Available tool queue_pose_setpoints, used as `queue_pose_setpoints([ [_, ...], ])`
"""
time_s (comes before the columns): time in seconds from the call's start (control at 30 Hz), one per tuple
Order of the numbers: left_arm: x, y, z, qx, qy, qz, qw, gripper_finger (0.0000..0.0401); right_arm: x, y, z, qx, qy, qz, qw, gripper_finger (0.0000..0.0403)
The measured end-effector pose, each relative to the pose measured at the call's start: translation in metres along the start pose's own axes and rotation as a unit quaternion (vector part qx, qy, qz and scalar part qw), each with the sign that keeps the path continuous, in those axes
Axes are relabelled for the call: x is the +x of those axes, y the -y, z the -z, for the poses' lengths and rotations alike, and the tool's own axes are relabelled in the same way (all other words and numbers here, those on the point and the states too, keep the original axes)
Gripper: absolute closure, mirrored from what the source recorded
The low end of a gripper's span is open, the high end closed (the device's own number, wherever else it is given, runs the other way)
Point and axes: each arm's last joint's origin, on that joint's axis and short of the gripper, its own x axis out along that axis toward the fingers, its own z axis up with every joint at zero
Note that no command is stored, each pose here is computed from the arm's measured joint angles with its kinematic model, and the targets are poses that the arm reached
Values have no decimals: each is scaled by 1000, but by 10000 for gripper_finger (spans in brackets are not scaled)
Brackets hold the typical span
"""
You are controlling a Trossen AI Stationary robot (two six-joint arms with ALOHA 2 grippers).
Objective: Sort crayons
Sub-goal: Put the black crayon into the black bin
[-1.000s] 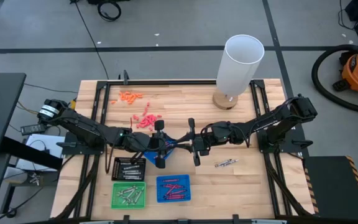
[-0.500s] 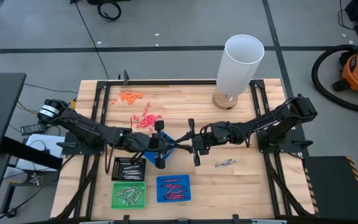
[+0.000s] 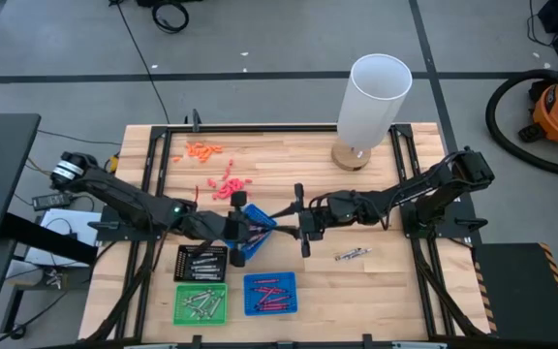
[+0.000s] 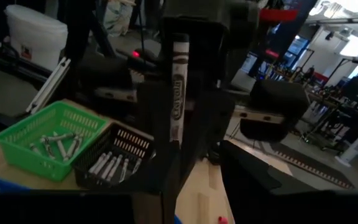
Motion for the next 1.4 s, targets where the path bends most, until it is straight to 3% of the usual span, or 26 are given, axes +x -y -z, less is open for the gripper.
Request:
queue_pose_setpoints([
  [0.3,-13,12,17,-22,-93,27,995,370,0,-4,7,10,-35,-16,999,282],
  [0.63,-29,26,39,-50,-203,38,977,370,-1,-5,9,18,-49,-22,998,282],
  [1.4,-71,55,64,-92,-329,24,940,370,-2,-7,15,19,-56,-24,998,282],
])
